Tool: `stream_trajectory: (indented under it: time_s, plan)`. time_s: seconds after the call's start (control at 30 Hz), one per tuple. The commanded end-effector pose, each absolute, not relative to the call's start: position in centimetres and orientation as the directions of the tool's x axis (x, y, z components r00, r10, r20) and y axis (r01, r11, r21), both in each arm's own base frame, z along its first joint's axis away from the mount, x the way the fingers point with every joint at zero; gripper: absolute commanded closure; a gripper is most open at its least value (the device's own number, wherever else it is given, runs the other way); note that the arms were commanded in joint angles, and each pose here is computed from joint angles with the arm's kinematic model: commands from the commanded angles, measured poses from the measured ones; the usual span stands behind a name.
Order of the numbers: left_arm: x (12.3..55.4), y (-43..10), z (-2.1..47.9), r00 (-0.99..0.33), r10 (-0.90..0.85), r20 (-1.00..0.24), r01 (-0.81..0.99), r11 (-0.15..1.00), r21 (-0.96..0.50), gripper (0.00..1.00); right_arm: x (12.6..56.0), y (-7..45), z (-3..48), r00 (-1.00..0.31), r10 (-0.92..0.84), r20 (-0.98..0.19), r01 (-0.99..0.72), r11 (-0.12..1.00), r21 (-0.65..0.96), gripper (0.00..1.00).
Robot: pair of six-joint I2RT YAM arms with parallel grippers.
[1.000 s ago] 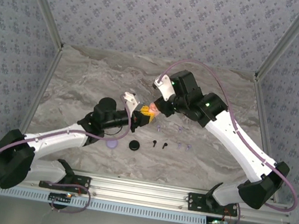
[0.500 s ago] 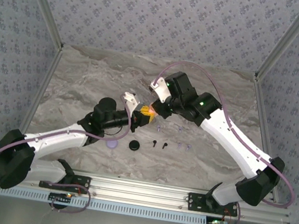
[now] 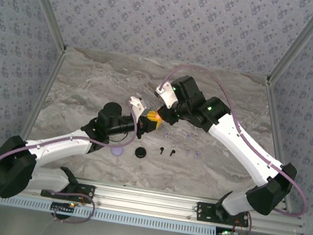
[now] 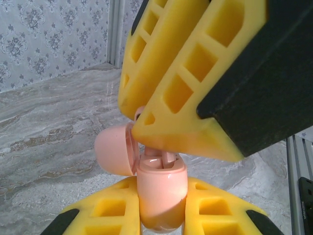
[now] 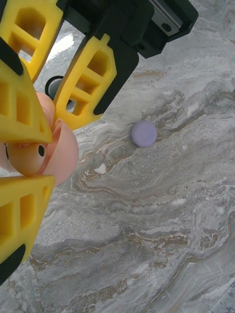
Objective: Insert wireless bluetooth earbuds into charging case
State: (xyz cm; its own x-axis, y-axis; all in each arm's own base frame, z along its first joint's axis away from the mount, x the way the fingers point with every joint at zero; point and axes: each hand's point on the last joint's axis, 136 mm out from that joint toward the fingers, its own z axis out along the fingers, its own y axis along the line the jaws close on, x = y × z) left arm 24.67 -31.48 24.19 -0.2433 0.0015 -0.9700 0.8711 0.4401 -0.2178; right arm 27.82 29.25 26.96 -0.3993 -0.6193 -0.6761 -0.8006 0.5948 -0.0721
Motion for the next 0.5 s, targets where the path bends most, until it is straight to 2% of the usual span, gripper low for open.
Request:
stream_trajectory:
  time_s: [0.0, 0.37, 0.47]
  plan:
    - [24.5, -31.9, 27.7, -0.177, -0.077, -0.981, 0.892, 0.408, -0.193, 1.0, 27.0, 30.0, 26.5, -0.404, -0.629, -0.664, -0.826, 0.563, -0.031, 0.75]
    - [24.2, -31.8, 28.4, -0.158, -0.11, -0.981, 0.899, 0.394, -0.189, 1.0, 27.5, 29.6, 31.3, -0.431, -0.517, -0.739, -0.796, 0.604, 0.041, 0.64]
    - [24.0, -31.6, 28.7, -0.15, -0.124, -0.981, 0.901, 0.392, -0.188, 1.0, 27.8, 28.7, 32.9, -0.447, -0.46, -0.767, -0.774, 0.629, 0.073, 0.57]
